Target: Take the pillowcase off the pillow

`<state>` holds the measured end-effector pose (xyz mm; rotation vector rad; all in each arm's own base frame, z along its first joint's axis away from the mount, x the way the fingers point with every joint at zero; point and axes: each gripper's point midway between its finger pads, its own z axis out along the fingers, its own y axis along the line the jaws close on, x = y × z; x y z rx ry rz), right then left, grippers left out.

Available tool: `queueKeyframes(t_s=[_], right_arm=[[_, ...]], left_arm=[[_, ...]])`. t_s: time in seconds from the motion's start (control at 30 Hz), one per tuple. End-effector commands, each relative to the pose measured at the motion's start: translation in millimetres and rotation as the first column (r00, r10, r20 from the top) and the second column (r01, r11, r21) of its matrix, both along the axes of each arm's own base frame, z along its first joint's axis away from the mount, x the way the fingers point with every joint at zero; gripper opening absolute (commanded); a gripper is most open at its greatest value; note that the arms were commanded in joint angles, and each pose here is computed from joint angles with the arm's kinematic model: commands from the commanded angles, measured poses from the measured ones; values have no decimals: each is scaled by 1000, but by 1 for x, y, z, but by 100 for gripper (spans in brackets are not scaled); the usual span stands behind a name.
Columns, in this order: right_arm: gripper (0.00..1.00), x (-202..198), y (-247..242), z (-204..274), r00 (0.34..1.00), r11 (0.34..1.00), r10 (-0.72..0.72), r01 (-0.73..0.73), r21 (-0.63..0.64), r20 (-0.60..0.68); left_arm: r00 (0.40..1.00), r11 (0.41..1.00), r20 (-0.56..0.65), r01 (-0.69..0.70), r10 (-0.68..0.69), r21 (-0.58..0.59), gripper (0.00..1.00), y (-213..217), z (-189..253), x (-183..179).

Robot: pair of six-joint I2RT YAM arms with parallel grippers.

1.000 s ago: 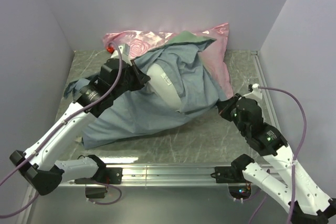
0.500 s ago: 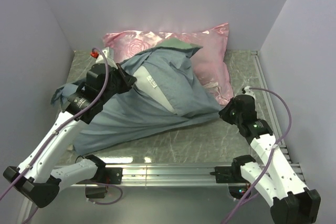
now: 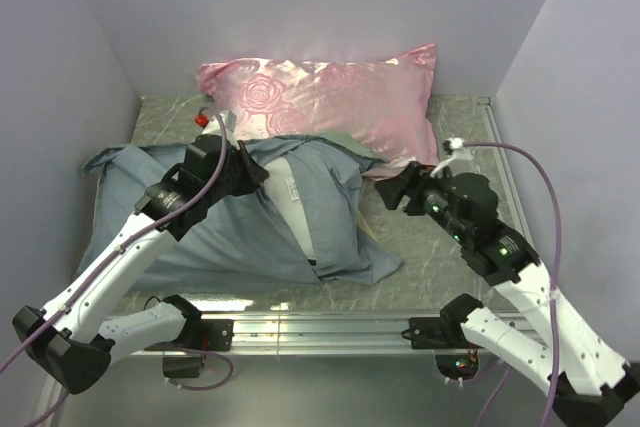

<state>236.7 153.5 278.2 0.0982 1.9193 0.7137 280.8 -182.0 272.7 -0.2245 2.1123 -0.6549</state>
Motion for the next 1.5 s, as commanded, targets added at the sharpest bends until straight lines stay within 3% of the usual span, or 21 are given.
queueKeyframes(t_s=[0.0,0.3,0.4,0.5,0.53,0.63,0.93,1.27,1.47], right_arm=[[77,4,42,-4,993,994,113,-113,-6,-15],[81,38,101,-39,990,989,103,-112,-93,-99],[73,48,106,-51,990,990,73,-87,-111,-122],[51,55,104,-54,992,992,44,-58,-114,-116],[26,57,104,-54,992,992,39,-52,-118,-117],[0,65,101,-60,990,986,-3,-21,-164,-142],[0,85,62,-68,973,970,-160,124,-210,-166],[0,132,8,-96,926,949,-278,223,-225,-255],[0,148,-9,-122,891,934,-328,256,-251,-312]], left_arm=[[997,998,77,29,-24,-64,0,-19,22,1],[997,996,37,74,-72,-57,1,-41,1,-16],[997,996,30,76,-74,-51,1,-41,-4,-21],[996,995,28,84,-82,-54,1,-40,-6,-26],[996,995,26,88,-86,-54,1,-40,-7,-27],[995,993,20,100,-99,-57,1,-39,-10,-32],[992,991,19,126,-126,-42,0,-28,-8,-48],[958,954,80,284,-277,-96,0,-29,30,-86],[956,954,133,277,-262,-112,1,-12,52,-102]])
